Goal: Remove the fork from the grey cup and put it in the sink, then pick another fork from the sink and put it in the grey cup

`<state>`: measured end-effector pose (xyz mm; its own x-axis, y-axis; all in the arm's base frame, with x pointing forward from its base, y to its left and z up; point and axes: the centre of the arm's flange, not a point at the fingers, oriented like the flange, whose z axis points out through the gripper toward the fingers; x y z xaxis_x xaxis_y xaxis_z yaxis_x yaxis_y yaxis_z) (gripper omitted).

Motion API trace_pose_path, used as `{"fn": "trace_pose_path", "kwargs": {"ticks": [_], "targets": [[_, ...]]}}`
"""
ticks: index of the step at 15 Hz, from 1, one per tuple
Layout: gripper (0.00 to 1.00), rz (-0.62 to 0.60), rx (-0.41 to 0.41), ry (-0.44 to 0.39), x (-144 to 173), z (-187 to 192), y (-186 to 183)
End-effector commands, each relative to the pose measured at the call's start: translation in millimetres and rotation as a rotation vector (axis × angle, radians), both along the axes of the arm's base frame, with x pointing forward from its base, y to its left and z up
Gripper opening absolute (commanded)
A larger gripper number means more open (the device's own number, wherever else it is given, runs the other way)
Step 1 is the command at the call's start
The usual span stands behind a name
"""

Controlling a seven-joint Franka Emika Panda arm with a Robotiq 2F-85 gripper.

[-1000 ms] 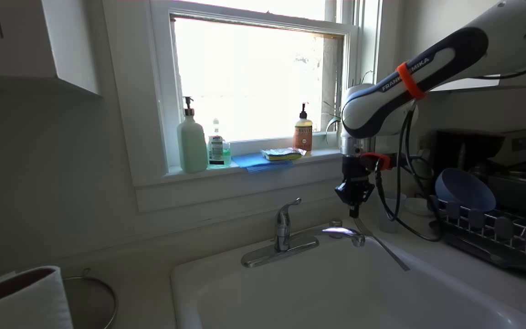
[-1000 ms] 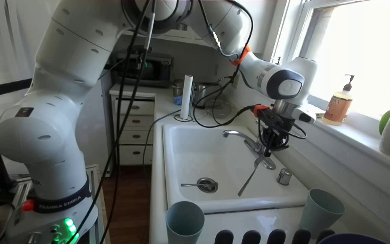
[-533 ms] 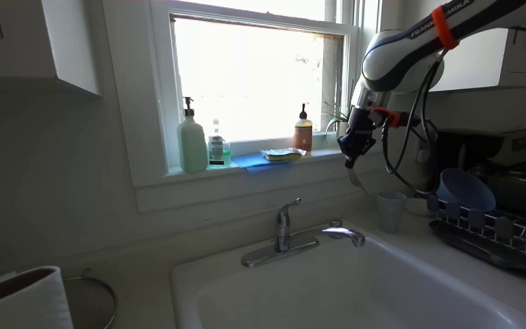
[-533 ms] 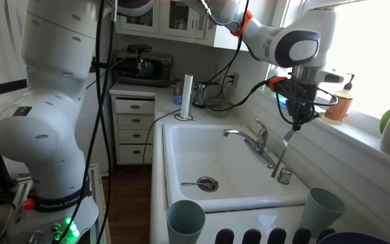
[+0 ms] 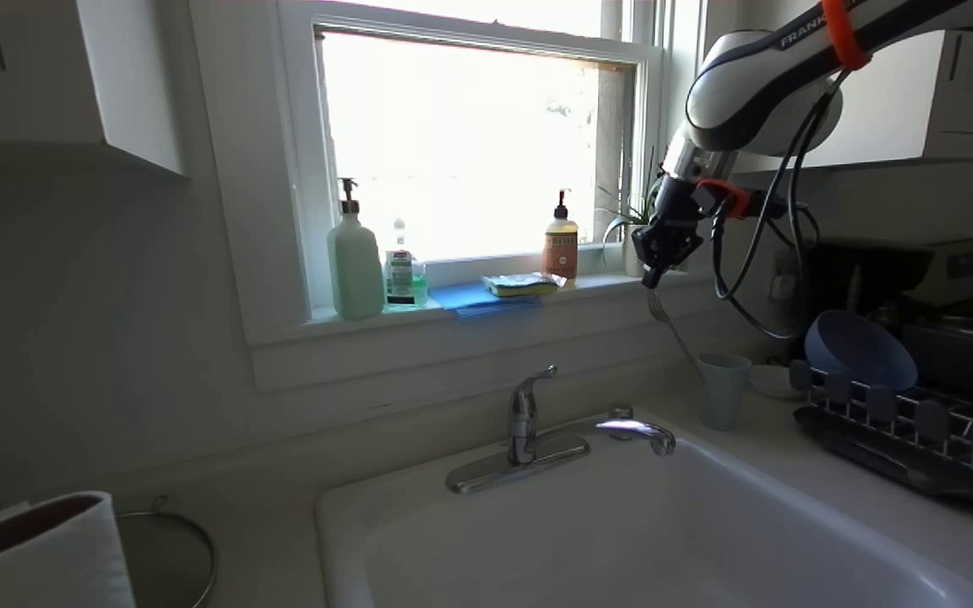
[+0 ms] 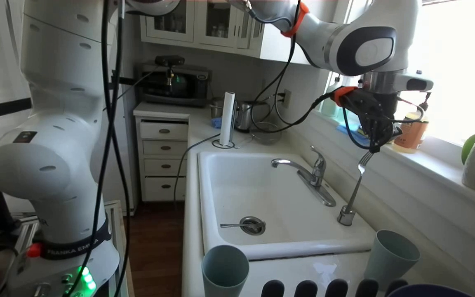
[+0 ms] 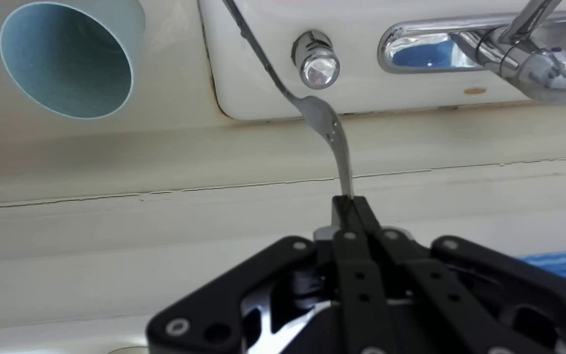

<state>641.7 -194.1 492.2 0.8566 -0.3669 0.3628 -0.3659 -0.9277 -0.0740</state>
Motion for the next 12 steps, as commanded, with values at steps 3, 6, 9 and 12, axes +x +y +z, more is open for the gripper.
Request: {"fn": "trace_pose_path", "kwargs": {"ticks": [3,6,9,12], "targets": [[0.00,0.015,-0.023,-0.073,-8.9,40.3,-25.8],[0.00,0.018,-0.053,-0.076,-5.6,51.8,-51.8],[0.00,0.022,-0.055,-0.068,-3.4,42.3,-74.3],[0.00,0.040,-0.032,-0.071,-7.4,26.4,-90.3]]}}
